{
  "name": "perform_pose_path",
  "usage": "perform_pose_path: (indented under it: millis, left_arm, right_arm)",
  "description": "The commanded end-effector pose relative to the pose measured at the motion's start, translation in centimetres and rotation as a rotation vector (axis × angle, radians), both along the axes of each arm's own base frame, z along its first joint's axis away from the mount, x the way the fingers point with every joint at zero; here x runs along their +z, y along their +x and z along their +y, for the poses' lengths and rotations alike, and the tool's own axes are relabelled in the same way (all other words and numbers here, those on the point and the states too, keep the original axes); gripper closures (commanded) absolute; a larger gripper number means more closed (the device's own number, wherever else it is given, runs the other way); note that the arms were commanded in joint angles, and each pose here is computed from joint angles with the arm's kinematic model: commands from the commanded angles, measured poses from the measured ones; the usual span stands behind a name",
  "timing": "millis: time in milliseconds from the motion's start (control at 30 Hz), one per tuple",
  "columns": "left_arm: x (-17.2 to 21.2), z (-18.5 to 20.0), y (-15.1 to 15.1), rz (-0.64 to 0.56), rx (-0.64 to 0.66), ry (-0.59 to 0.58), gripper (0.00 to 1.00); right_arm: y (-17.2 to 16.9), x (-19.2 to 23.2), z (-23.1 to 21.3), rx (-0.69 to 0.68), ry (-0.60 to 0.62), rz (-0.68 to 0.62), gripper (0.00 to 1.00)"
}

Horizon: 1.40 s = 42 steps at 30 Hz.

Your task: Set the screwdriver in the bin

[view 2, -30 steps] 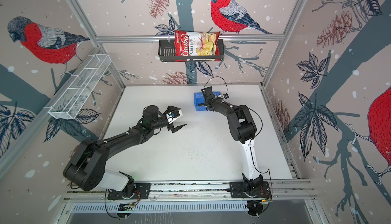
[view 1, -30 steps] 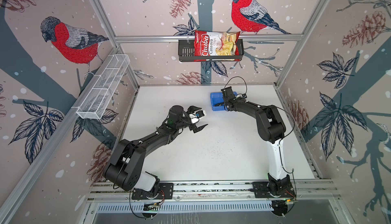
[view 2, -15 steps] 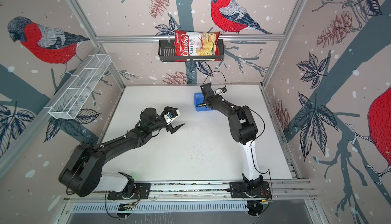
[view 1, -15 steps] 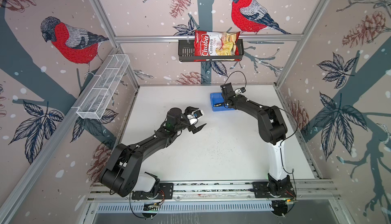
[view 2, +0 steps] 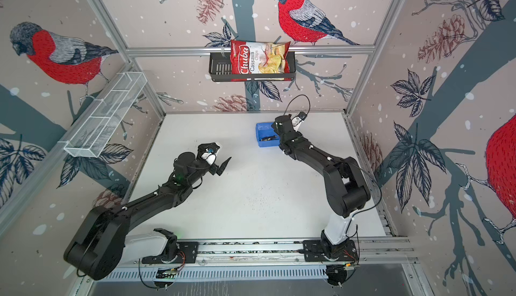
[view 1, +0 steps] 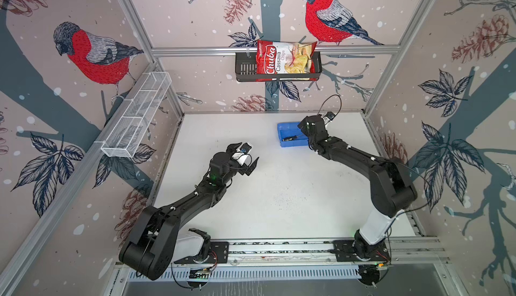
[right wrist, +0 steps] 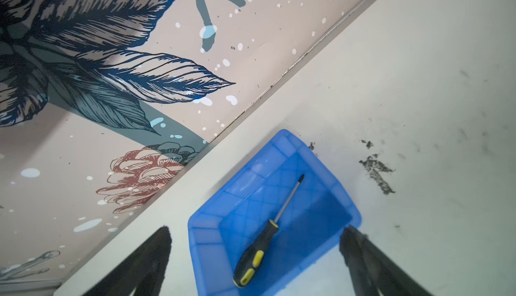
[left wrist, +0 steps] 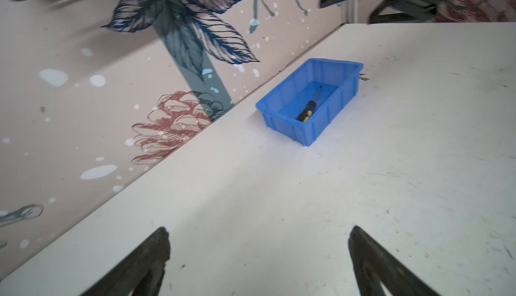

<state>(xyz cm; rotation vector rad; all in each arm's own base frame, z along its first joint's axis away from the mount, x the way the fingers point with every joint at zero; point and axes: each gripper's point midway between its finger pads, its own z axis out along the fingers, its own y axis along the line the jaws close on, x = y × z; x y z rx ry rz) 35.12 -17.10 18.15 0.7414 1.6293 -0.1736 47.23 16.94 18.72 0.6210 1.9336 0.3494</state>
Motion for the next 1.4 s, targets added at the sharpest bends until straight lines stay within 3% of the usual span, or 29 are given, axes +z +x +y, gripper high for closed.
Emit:
perform_pose_path:
  millis: [0,400,733,933,1100,1367]
  left_arm:
    - [2.2,2.6,1.0,-0.057,0.143,-0.113,0.02]
    - [0.5,10.1,1.4,-0.058,0.520,-0.200,0.02]
    - [-3.1,14.7,0.6,-0.048,0.701,-0.184,0.01]
    - [-3.2,16.1,1.0,-0.072,0.768,-0.199,0.01]
    - [-3.7,16.0,2.1,-0.071,0.733,-0.177,0.01]
    - [-4.5,17.9,2.5,-0.055,0.774,-0.254,0.01]
  right_arm:
    - [-1.1,2.4,-0.6,0.054,-0.085,-0.104,0.02]
    - [-7.5,0.9,-4.5,0.162,-0.267,-0.183,0.00]
    - [-10.6,-0.7,-13.6,0.055,-0.518,-0.186,0.00]
    - [-12.2,-1.6,-17.4,0.063,-0.498,-0.280,0.00]
    - [-12.4,-2.6,-19.8,-0.003,-0.467,-0.292,0.00]
    - [-11.8,-3.9,-21.0,-0.020,-0.440,-0.279,0.00]
